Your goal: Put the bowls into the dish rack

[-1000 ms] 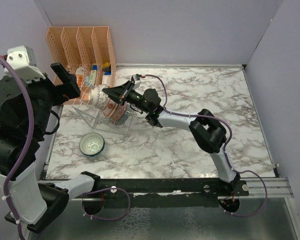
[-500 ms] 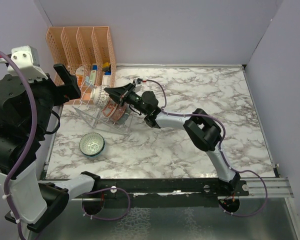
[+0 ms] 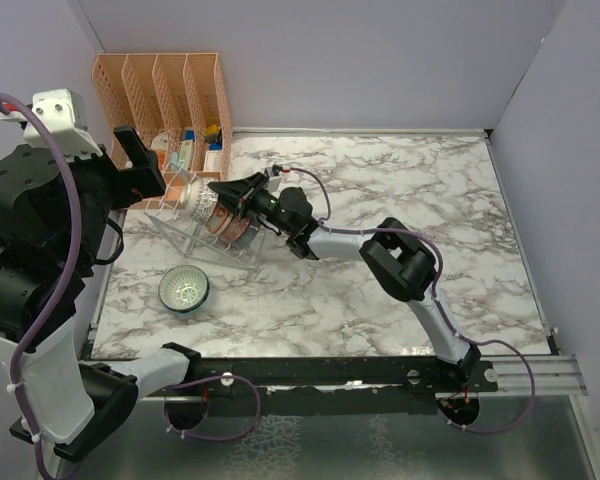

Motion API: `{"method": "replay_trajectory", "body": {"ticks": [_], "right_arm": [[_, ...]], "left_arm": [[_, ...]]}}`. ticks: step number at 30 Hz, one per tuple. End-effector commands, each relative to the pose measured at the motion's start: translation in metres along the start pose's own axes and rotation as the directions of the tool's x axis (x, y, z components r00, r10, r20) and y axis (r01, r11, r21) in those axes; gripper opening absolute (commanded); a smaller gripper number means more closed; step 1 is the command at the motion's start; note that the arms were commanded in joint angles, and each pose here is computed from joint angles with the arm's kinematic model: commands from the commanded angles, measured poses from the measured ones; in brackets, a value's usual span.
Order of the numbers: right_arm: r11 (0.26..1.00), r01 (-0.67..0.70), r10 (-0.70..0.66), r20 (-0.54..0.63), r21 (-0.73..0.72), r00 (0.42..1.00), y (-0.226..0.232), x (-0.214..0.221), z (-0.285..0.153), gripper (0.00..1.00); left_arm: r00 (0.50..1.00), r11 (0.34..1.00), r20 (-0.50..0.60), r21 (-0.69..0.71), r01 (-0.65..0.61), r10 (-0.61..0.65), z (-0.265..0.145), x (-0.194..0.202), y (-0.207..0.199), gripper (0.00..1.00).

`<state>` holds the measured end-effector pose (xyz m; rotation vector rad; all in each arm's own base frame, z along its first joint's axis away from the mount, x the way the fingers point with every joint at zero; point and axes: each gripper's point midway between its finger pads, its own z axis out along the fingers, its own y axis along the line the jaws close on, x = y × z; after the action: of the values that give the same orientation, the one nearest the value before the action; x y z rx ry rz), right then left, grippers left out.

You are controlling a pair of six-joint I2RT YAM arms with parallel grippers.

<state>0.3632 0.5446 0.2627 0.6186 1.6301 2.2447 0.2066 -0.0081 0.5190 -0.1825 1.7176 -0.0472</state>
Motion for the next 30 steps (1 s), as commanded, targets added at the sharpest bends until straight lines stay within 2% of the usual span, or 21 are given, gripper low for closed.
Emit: {"method": "replay_trajectory", "body": {"ticks": [1, 9, 21, 30], "right_arm": [[0.999, 0.037, -0.037, 0.016, -0.032, 0.999, 0.022, 0.000, 0.003, 0.19], [0.999, 0.032, -0.033, 0.026, 0.030, 0.999, 0.008, -0.005, -0.004, 0.27], [0.994, 0.085, -0.088, 0.037, 0.075, 0.995, 0.024, -0.007, -0.017, 0.32], [0.973, 0.085, -0.083, -0.020, 0.216, 0.996, -0.007, -0.005, -0.036, 0.34]], "left_arm": [[1.000, 1.000, 0.012, -0.006, -0.010, 0.010, 0.003, -0.003, 0.000, 0.99], [1.000, 1.000, 0.009, -0.002, -0.003, 0.004, 0.005, -0.003, -0.002, 0.99], [1.000, 1.000, 0.009, 0.010, 0.009, -0.009, 0.009, -0.003, -0.007, 0.99], [1.000, 1.000, 0.013, 0.014, 0.016, -0.016, 0.011, -0.002, -0.008, 0.99]]}}
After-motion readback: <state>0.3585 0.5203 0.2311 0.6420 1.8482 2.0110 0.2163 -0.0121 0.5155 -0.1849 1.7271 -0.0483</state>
